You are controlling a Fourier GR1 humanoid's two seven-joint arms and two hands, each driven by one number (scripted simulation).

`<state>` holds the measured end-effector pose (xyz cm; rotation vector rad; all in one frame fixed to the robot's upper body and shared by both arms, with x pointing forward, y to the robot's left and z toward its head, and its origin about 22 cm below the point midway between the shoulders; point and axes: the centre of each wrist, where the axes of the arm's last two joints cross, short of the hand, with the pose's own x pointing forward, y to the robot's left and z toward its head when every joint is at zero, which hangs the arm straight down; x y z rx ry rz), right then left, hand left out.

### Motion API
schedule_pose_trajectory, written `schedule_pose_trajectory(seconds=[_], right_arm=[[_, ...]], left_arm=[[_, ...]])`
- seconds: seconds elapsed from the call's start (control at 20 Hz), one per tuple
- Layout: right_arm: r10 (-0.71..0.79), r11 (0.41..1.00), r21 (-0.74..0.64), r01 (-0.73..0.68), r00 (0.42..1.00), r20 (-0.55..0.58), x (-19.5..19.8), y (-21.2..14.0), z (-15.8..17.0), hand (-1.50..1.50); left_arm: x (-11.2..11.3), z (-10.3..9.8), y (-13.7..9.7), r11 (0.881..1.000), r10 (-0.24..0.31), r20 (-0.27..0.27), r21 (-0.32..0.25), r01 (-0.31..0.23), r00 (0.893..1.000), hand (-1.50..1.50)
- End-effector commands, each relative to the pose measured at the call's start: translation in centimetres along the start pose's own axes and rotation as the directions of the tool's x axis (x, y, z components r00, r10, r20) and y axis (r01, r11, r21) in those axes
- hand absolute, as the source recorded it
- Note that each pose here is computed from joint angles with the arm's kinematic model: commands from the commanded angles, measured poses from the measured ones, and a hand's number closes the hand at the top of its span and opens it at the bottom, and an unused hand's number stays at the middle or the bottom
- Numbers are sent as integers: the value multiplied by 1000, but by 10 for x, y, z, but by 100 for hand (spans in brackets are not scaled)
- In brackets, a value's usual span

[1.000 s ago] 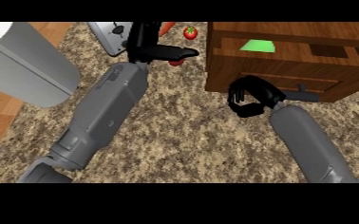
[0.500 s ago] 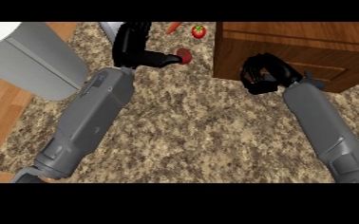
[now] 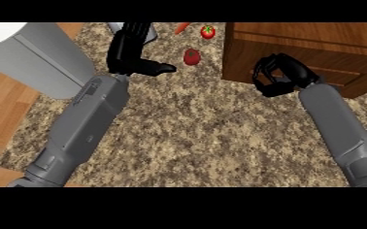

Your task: Pick up the cup, place it into the drawer and close the drawer

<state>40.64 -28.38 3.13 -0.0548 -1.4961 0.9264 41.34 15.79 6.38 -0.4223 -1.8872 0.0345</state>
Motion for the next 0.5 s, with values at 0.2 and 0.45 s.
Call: schedule_pose_trajectory(seconds=[0.2,0.45], right_arm=[[94,963,-253,-88,995,12,54,-91,4,150],[80,969,-237,-74,997,16,54,-98,11,150]], left_arm=[[4,4,8,999,14,-1,-31,-14,1000,-150],[-1,10,9,999,25,-9,-48,-26,1000,-150]])
